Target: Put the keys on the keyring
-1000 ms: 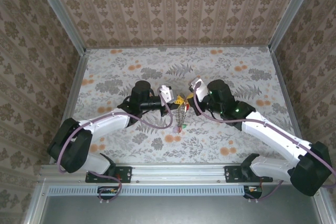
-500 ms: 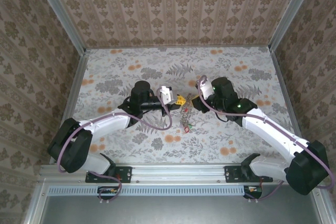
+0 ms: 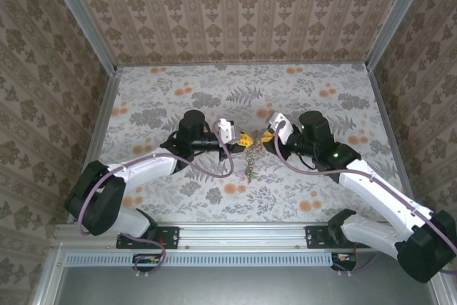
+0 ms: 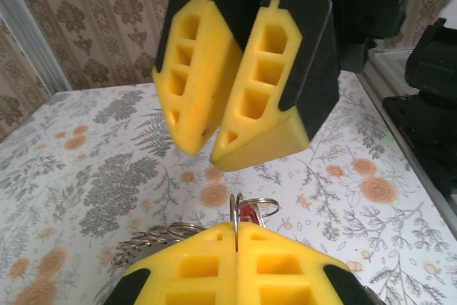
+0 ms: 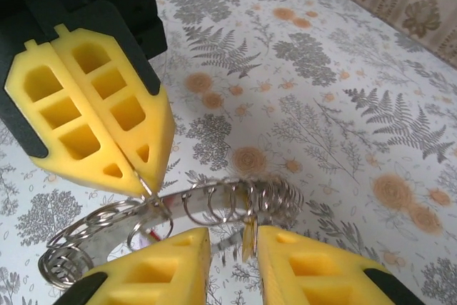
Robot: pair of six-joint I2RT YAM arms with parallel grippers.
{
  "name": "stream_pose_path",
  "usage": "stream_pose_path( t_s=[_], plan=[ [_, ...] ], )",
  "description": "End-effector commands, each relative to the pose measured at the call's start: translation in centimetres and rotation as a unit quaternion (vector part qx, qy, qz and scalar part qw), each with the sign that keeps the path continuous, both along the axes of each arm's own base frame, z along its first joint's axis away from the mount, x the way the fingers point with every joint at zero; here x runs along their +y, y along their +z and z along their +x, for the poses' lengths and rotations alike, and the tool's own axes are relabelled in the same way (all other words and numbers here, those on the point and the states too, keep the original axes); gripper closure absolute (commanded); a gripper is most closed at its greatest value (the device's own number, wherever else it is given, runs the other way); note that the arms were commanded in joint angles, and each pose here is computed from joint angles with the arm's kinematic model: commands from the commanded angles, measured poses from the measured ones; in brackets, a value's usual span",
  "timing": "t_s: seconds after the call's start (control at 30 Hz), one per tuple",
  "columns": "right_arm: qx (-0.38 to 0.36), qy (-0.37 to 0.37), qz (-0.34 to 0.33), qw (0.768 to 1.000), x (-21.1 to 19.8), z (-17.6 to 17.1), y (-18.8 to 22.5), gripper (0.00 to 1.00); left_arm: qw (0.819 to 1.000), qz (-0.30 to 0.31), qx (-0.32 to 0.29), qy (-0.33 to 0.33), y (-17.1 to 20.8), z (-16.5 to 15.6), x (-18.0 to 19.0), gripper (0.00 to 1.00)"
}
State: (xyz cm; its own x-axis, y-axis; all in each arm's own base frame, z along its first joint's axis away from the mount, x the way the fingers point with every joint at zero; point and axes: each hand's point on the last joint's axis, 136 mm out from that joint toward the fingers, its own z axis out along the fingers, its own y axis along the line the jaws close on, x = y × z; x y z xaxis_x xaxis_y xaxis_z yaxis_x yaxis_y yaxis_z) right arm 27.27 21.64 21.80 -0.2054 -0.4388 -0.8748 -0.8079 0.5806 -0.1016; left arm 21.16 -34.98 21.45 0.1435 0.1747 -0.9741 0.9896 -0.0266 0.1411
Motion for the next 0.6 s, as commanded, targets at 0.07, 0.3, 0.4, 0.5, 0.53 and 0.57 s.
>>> stream_pose_path(
  t_s=[0.07, 0.3, 0.4, 0.5, 0.53, 0.57],
  plan=[
    [-0.042, 0.096, 0.003, 0.994, 2.1, -0.9, 1.8, 0.78, 0.999, -0.028, -0.024, -0.027, 3.3, -0.5, 0.0, 1.0],
    [-0.042, 0.124, -0.009, 0.991, 2.4, -1.6, 1.2, 0.78, 0.999, -0.029, -0.025, -0.026, 3.5, -0.4, 0.0, 1.0],
    [-0.043, 0.127, -0.009, 0.991, 2.4, -1.7, 1.2, 0.78, 0.999, -0.029, -0.025, -0.028, 3.5, -0.4, -0.1, 1.0],
    [-0.045, 0.125, -0.018, 0.991, 2.1, -1.7, 1.0, 0.77, 0.999, -0.028, -0.024, -0.027, 3.4, -0.4, 0.0, 1.0],
    [-0.045, 0.12, -0.024, 0.991, 1.9, -1.7, 0.9, 0.77, 0.999, -0.028, -0.024, -0.027, 3.5, -0.4, 0.0, 1.0],
    [-0.046, 0.117, -0.027, 0.992, 1.7, -1.7, 0.8, 0.77, 0.999, -0.028, -0.026, -0.027, 3.5, -0.4, -0.1, 1.0]
  ],
)
